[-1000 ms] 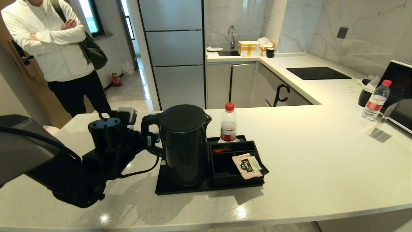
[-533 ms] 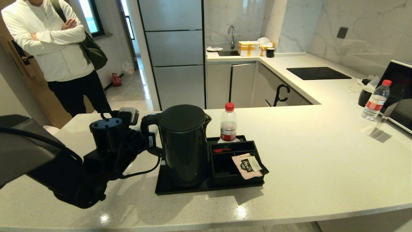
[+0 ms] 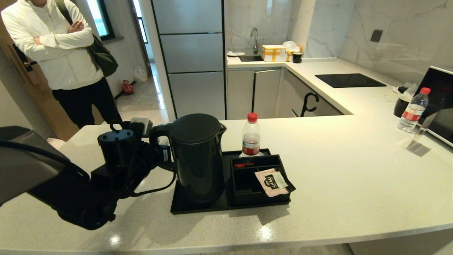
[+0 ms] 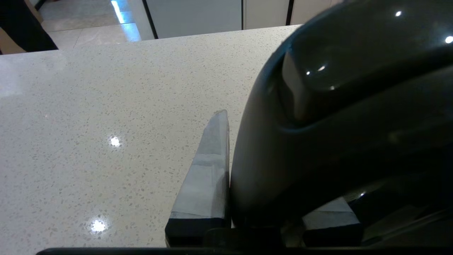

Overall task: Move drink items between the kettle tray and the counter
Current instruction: Pick up the kettle

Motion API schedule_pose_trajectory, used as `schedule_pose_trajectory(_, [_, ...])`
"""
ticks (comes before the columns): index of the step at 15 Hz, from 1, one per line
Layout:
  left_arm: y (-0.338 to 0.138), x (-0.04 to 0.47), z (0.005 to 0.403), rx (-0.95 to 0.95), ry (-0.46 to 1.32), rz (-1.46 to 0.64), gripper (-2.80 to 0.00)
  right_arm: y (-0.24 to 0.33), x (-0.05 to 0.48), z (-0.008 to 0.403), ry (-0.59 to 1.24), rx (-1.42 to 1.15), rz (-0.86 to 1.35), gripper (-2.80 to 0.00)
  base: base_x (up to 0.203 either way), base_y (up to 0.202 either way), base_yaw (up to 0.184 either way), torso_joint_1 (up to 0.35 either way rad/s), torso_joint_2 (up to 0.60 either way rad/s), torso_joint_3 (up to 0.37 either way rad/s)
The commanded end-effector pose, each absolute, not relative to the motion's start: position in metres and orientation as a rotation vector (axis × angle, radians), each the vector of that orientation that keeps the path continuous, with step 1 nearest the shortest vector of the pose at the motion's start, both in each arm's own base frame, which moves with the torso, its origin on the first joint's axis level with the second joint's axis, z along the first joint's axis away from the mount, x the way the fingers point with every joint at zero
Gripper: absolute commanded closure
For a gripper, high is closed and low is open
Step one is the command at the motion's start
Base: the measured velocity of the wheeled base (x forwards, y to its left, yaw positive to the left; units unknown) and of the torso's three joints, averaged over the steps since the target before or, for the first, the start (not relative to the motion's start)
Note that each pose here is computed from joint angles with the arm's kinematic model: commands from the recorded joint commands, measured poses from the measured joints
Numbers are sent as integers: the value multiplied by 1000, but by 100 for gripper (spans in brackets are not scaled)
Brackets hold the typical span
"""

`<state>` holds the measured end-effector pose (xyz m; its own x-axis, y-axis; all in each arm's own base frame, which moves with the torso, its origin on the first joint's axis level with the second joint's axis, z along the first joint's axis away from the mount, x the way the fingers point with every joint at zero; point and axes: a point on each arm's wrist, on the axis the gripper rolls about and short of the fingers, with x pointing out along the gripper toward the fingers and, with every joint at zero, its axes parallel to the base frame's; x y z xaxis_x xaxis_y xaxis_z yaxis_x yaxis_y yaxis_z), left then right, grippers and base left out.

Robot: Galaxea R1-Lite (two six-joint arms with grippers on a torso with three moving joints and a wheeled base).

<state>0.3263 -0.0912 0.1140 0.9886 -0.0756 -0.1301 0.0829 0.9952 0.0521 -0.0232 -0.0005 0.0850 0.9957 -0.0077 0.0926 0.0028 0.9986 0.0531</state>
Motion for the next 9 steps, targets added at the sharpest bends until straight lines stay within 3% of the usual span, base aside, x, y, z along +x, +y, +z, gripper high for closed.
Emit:
schedule_pose_trajectory(1, [-93,326,118,52,109,-86,0,-1,-21,76,-60,53,-6,0,0,0,0,0,0,0])
schedule_pose_trajectory(9, [-115,313,156,21,-3,-155,0,-1,-21,76,-60,53,-6,0,0,0,0,0,0,0])
